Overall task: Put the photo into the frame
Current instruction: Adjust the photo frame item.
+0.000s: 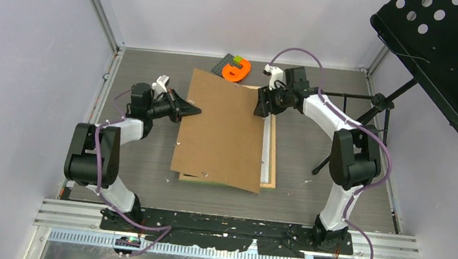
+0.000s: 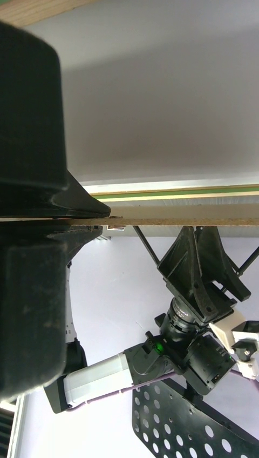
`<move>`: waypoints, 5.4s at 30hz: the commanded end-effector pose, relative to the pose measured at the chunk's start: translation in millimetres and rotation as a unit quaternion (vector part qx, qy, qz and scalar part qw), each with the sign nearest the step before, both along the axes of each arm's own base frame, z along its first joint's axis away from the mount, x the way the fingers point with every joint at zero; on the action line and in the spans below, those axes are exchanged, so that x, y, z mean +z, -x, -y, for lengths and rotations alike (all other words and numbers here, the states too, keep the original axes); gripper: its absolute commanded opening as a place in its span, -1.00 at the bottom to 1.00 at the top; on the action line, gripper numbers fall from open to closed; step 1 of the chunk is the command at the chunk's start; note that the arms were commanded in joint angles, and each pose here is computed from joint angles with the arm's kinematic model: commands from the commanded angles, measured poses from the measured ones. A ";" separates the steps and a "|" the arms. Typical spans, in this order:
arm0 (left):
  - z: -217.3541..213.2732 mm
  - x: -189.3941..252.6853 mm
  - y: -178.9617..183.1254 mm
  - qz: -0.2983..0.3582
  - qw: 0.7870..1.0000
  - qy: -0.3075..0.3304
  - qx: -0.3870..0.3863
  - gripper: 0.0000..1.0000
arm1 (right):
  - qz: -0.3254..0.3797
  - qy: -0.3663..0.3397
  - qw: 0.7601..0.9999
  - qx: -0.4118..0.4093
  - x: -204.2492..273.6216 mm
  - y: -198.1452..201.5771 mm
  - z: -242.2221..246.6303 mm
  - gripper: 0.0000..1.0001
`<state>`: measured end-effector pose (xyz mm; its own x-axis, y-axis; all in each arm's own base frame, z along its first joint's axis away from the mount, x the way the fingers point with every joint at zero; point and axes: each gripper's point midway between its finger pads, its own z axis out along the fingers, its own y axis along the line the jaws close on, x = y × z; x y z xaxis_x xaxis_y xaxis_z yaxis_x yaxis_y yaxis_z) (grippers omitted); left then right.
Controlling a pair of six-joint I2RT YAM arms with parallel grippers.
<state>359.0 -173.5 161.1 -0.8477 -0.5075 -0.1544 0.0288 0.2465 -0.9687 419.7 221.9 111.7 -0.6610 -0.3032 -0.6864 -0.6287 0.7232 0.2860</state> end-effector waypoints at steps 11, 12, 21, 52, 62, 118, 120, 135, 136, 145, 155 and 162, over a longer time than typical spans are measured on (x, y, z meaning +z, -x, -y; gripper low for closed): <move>3.1 28.1 -3.1 0.052 0.999 0.014 -0.010 -1.00 | -0.002 0.011 1.000 0.009 -11.0 3.8 5.1 0.18; 3.0 28.8 -3.0 0.053 0.998 0.014 -0.010 -1.00 | -0.002 0.011 1.000 0.010 -11.7 4.1 5.1 0.17; 3.3 31.6 -2.0 0.057 0.998 0.014 -0.012 -1.00 | -0.018 0.008 1.000 0.017 -22.0 9.5 3.6 0.18; 3.2 31.0 -2.3 0.061 0.998 0.010 -0.013 -1.00 | -0.036 -0.023 0.999 0.030 -12.7 32.3 -1.6 0.15; 3.0 34.2 -0.7 0.065 0.998 0.010 -0.012 -1.00 | -0.017 0.018 1.000 0.007 -5.8 35.0 16.7 0.15; -2.7 38.7 2.3 0.080 0.997 -0.015 -0.004 -1.00 | -0.075 -0.015 0.979 0.190 -28.0 179.8 -0.7 0.34; -2.7 39.0 2.3 0.080 0.997 -0.014 -0.004 -1.00 | -0.074 -0.013 0.979 0.188 -28.4 178.2 -0.1 0.34; -2.3 42.1 2.9 0.081 0.997 -0.011 -0.004 -1.00 | -0.089 -0.013 0.977 0.195 -38.2 180.6 -4.8 0.33; -2.5 42.2 2.7 0.081 0.997 -0.011 -0.004 -1.00 | -0.090 -0.014 0.977 0.195 -38.0 180.9 -5.5 0.33; -2.4 41.2 2.4 0.082 0.997 -0.012 -0.004 -1.00 | -0.091 -0.019 0.974 0.208 -30.6 193.7 -10.2 0.31; -2.9 41.2 2.2 0.082 0.996 -0.015 -0.002 -1.00 | -0.094 -0.017 0.971 0.221 -26.1 206.5 -11.1 0.30; -3.7 41.1 2.1 0.084 0.996 -0.017 -0.001 -1.00 | -0.101 -0.015 0.969 0.227 -27.4 215.1 -8.0 0.28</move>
<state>355.8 -169.8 168.1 -0.8305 -0.5058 -0.2335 0.0847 0.2997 -0.9503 211.2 227.7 71.5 -0.6180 -0.5767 -0.5343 -0.7850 0.4147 0.4602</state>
